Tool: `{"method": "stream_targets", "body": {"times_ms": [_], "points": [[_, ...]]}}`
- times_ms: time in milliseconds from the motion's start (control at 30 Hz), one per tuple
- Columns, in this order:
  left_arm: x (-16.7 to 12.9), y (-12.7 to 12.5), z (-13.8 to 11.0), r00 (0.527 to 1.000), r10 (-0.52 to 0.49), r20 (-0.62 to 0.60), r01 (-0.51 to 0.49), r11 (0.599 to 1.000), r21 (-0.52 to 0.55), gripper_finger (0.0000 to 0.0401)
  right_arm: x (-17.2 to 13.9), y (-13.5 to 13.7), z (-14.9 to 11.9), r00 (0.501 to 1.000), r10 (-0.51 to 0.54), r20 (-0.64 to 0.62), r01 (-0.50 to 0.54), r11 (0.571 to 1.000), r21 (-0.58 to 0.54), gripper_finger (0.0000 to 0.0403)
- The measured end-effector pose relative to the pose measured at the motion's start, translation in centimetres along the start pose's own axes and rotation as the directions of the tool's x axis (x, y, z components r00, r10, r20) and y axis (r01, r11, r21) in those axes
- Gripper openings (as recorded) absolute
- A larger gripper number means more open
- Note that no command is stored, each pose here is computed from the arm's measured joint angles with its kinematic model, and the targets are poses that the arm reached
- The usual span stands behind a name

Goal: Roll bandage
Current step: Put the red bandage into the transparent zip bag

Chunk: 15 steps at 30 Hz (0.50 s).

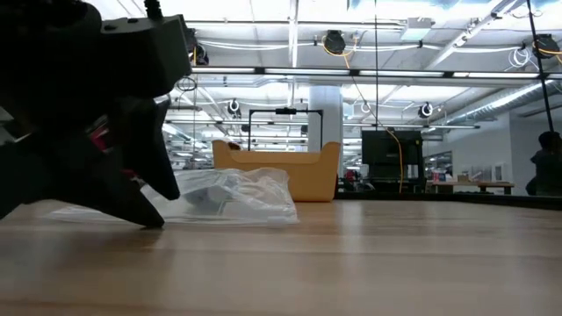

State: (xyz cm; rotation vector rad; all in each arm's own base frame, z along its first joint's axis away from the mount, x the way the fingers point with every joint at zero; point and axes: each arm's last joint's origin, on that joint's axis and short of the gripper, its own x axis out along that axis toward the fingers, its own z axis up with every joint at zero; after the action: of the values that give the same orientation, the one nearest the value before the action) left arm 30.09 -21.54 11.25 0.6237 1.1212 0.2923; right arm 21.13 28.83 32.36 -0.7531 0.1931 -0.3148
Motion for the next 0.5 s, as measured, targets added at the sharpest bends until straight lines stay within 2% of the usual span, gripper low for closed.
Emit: {"method": "stream_targets", "body": {"times_ms": [200, 500], "points": [[0.10, 0.14, 0.13, 1.000, 0.018, 0.011, -0.017, 1.000, -0.010, 0.0206, 0.00, 0.00, 0.00, 1.000, 0.000, 0.000, 0.000, 1.000, 0.000, 0.0039], [0.76, 0.83, 0.58, 1.000, 0.026, 0.009, -0.026, 0.999, -0.039, 0.0213, 0.00, 0.00, 0.00, 1.000, 0.000, 0.000, 0.000, 1.000, 0.000, 0.0039]]}}
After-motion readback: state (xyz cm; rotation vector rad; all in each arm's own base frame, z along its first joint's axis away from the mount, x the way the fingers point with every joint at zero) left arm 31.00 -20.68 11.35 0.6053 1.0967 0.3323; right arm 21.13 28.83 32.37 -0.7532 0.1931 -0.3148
